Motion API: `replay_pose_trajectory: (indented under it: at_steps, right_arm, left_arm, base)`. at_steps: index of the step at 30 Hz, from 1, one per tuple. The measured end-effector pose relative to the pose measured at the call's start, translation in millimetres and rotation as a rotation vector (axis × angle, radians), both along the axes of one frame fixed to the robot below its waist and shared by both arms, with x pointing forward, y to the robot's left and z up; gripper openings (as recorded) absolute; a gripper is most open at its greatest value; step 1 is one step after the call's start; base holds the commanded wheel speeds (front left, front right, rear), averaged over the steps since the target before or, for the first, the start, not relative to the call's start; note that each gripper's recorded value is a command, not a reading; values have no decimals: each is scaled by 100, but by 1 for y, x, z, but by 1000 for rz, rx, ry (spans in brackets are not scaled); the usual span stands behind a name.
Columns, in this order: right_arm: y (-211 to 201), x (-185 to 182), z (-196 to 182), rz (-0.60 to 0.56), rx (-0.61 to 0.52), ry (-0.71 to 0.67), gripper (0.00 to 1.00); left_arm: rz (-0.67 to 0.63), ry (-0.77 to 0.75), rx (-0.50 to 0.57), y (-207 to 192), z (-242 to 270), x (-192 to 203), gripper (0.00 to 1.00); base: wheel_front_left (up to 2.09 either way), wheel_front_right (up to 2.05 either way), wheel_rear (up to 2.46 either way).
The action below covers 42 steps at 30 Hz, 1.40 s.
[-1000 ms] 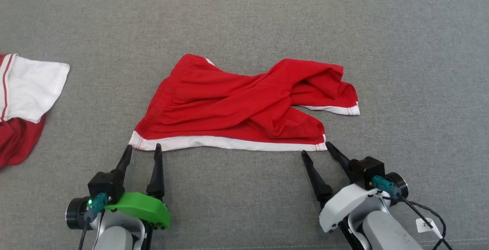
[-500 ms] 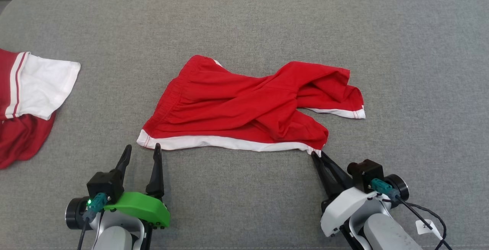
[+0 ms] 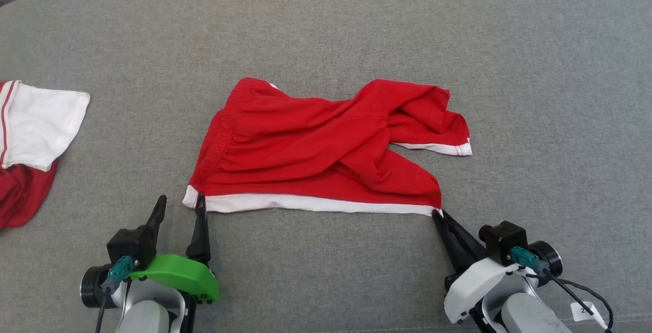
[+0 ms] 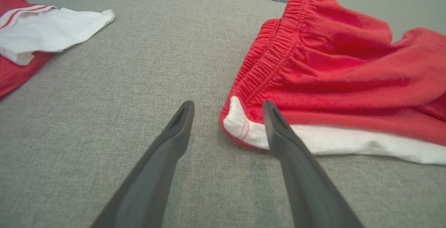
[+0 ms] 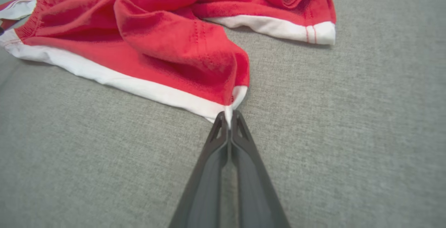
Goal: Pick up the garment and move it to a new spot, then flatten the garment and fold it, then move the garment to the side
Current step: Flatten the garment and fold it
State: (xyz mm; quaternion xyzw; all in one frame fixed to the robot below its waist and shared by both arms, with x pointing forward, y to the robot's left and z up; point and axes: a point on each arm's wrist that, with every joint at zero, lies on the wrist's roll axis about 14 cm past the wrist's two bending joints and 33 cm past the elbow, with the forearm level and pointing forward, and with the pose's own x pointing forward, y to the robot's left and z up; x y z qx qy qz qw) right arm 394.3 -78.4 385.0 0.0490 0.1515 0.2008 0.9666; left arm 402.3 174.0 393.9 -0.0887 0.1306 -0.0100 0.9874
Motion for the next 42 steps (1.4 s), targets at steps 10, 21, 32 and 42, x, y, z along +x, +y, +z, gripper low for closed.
replay_pose_trajectory:
  at_steps: [10, 21, 32, 42]
  right_arm:
    - [-20, -3, 2, -52, -18, -5, 0]
    - [-24, -4, 10, -75, -11, -26, 0]
    - [-35, 16, 88, -154, 87, -245, 0]
    - [-39, 134, 229, -93, 38, -618, 0]
  left_arm:
    - [-75, 35, -8, -20, -11, -1, 78]
    - [-115, 70, -23, -33, -19, -8, 0]
    - [-158, -197, -3, -39, 65, 6, 0]
    - [-346, -499, 214, -55, 188, 121, 0]
  base:
    - [0, 0, 0]
    - [0, 0, 0]
    - [0, 0, 0]
    - [0, 0, 0]
